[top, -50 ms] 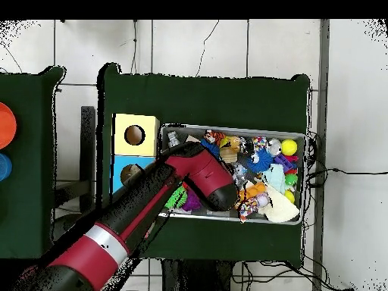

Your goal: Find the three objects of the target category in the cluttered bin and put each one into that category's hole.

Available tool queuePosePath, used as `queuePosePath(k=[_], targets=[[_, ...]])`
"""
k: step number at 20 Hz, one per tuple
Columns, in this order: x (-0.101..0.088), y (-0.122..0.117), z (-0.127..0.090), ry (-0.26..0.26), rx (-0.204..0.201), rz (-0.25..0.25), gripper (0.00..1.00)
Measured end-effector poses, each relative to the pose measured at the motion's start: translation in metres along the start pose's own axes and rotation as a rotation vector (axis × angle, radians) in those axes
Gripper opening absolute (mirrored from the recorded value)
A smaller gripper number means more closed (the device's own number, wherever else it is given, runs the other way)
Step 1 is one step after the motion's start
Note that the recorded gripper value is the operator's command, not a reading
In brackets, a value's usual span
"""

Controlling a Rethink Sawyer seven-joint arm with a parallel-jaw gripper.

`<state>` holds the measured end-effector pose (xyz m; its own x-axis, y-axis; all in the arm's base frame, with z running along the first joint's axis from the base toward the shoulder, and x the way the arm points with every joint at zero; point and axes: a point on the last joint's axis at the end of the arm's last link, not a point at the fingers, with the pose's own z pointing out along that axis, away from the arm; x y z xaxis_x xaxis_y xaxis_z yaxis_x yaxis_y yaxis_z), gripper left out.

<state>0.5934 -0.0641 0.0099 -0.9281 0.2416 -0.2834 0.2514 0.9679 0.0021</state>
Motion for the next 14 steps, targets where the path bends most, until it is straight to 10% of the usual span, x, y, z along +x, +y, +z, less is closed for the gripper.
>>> queuePosePath(k=[14], targets=[[-0.008,-0.044,-0.010,0.049,0.064,-0.193,1.00]])
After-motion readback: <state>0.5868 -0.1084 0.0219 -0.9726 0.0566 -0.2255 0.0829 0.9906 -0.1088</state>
